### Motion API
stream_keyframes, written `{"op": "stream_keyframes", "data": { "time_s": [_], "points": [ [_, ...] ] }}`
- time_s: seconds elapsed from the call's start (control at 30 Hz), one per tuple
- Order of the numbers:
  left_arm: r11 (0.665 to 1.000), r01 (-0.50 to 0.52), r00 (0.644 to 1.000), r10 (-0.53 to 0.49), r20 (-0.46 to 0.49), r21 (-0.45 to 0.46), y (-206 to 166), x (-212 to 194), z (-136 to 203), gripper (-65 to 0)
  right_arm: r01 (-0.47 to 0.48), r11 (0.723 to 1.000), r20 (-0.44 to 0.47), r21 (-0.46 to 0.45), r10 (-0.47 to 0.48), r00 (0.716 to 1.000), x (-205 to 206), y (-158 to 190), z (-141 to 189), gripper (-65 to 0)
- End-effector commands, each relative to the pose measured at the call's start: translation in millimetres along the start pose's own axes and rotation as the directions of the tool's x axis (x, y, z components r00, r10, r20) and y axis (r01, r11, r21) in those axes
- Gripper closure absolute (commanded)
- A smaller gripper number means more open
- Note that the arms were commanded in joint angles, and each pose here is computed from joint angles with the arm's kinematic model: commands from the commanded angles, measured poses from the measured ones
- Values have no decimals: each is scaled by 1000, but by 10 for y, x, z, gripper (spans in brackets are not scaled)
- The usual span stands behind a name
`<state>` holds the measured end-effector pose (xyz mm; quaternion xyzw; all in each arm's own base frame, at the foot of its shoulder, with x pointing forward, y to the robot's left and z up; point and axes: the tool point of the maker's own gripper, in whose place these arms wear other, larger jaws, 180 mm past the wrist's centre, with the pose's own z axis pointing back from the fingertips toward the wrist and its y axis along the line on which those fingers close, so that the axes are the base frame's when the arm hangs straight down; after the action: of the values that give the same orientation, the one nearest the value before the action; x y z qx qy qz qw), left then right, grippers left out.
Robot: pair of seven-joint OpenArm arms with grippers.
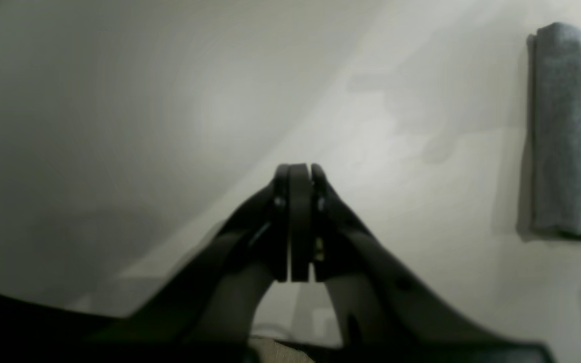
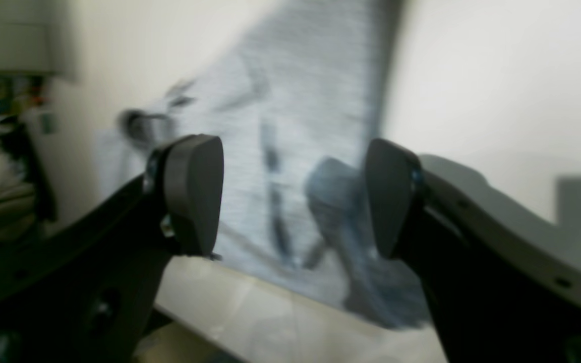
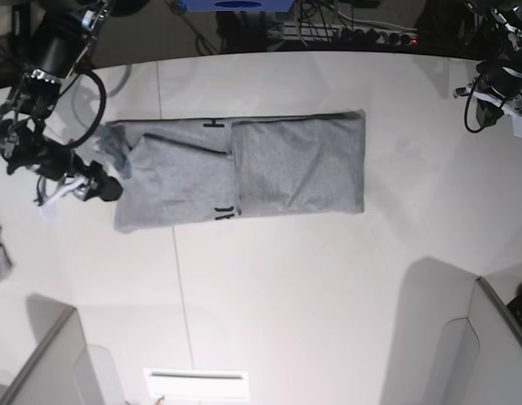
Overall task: Fold the T-shirt properly
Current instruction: 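Release the strip and raise the left gripper away from the shirt, then grasp the free end of the grey strip with the right gripper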
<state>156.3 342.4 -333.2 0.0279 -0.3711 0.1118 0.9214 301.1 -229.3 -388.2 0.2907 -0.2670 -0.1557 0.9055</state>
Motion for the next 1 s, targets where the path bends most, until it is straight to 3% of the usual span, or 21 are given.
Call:
{"op": "stream_keyframes", "data": {
  "time_s": [0.0,0.1,0.33,0.53,0.63,0.97],
  "points": [
    [1000,21,999,-21,35,0,10,103,41,0,-56,998,40,-21,57,998,216,28,42,-396],
    [1000,23,999,-23,35,-7,-16,110,26,0,-140,985,-23,-100,139,990,153,-70,-64,-398],
    [1000,20,999,-19,41,-9,-26,123,19,0,-98,991,-139,-86,85,987,-220,-176,-297,-398],
    [1000,22,999,-22,35,-7,-19,106,26,0,-182,981,-224,61,191,956,-644,224,-471,-395],
    [1000,22,999,-21,36,-8,-20,111,24,0,-181,978,-241,100,200,950,-784,365,-535,-393],
    [1000,22,999,-22,38,-9,-26,116,20,0,-175,980,-212,100,193,958,-729,374,-558,-377]
  ]
}}
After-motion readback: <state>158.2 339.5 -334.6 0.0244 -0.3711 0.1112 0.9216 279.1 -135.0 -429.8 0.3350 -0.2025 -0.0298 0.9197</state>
